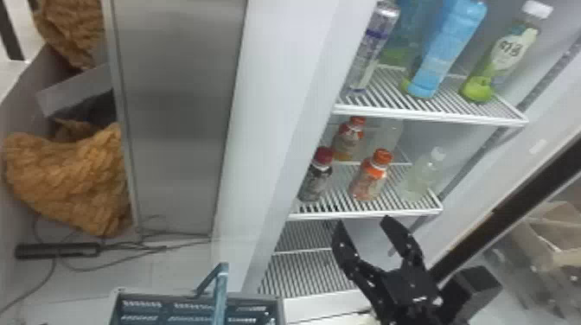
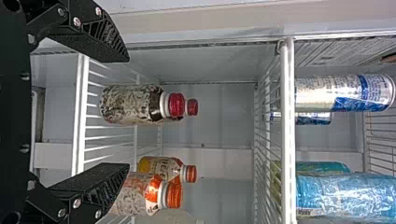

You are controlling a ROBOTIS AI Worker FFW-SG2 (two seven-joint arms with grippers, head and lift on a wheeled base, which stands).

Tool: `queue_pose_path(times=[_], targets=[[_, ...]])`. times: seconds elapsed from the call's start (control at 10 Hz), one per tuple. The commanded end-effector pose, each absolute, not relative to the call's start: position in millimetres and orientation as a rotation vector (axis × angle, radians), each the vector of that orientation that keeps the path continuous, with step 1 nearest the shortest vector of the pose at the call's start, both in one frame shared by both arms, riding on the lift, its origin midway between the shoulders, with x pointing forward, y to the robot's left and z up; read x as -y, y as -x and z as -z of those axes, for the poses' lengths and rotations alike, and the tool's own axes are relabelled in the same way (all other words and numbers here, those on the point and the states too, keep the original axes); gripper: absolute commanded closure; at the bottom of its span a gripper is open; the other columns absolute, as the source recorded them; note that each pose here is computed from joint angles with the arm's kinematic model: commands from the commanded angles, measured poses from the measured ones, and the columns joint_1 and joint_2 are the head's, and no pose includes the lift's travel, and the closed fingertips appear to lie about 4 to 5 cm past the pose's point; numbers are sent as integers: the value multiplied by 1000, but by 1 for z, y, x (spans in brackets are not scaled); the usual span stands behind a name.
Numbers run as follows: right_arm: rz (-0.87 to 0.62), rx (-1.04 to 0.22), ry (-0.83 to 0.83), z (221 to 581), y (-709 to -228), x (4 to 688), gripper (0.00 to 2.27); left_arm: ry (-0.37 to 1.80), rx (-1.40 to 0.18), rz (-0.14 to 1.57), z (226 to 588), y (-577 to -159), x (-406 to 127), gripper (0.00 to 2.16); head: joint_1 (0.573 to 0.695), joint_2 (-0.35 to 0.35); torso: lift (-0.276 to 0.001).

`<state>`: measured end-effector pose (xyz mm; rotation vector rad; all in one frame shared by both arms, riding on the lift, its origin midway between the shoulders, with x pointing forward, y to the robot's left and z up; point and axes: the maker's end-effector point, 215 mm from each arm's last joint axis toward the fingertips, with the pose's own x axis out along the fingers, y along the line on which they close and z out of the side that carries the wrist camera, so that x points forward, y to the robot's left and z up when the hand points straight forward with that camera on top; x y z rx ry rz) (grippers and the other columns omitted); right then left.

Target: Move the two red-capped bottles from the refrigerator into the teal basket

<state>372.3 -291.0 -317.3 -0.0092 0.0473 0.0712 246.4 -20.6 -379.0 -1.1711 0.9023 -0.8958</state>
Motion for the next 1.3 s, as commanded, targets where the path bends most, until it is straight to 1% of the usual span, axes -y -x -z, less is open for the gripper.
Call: queue_pose_path(times=[0.0, 0.8, 1.0, 1.2], targets=[[-72, -44, 10, 316, -372, 291, 225, 1170, -902, 895, 379, -247, 20, 1164, 695, -350, -224], [-70, -46, 29, 319, -376, 292, 223, 1171, -901, 890, 380, -247, 19, 1164, 695, -350, -224], [-64, -52, 47, 328, -384, 296, 223, 1170, -902, 895, 379, -247, 20, 1164, 695, -350, -224], [-54, -62, 60, 348, -401, 304, 223, 1169, -902, 900, 378, -246, 22, 1162, 695, -350, -224]])
